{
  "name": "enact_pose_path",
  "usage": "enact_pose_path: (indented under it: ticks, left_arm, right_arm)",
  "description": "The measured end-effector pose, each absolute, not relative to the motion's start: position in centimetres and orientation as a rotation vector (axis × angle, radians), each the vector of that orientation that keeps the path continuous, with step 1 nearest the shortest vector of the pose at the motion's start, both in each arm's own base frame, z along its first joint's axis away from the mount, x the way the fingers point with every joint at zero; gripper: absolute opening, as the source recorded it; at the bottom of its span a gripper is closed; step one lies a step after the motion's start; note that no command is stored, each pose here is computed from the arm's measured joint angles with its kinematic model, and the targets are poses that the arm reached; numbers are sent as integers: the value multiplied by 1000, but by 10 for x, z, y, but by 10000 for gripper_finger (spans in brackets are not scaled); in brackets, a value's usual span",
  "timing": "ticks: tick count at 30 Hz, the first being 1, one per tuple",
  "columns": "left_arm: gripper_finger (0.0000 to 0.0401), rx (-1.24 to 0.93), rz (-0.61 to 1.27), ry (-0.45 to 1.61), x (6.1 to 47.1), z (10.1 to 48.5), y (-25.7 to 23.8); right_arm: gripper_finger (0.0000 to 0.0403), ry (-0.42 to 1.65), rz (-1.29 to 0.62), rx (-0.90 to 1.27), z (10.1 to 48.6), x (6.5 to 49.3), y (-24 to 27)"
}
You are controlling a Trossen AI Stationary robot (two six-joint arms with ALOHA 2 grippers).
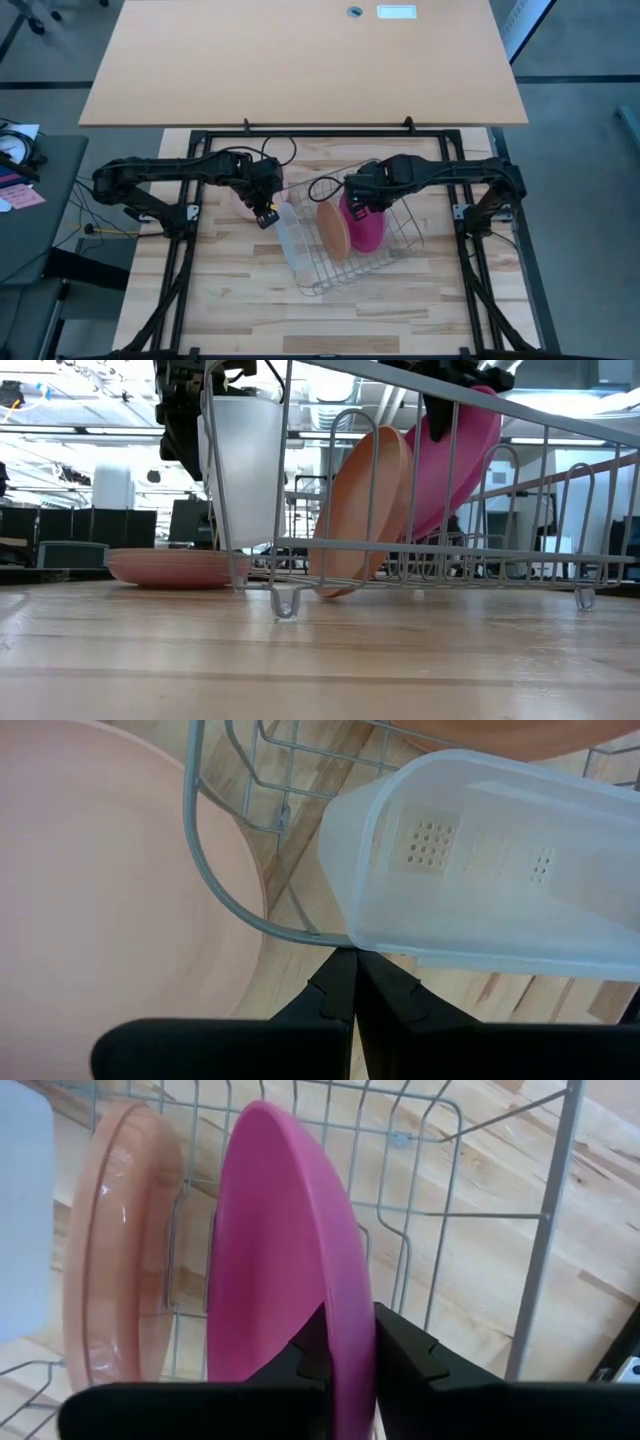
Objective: Sort dishes
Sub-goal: Adjust the plates in the dish rack
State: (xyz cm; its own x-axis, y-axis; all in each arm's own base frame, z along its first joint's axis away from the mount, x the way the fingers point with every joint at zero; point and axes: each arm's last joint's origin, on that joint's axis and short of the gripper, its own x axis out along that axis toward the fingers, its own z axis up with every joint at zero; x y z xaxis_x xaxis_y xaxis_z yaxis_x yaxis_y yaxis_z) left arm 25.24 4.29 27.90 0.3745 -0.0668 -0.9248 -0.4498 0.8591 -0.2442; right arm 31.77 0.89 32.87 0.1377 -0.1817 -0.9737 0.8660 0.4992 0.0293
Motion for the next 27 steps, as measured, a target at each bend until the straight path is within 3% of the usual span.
enact_pose_path:
  ticks: [7, 19, 27]
  left_arm:
    - [0, -509, 260, 1177, 252, 279, 43]
    - [0, -511, 270, 1177, 252, 279, 43]
    - [0, -514, 271, 1183, 252, 278, 43]
  right_arm:
    - [61, 1200, -842, 740, 329, 319, 9]
    - [216, 1211, -817, 744, 328, 320, 8]
    - [240, 1200, -821, 718, 332, 317, -1]
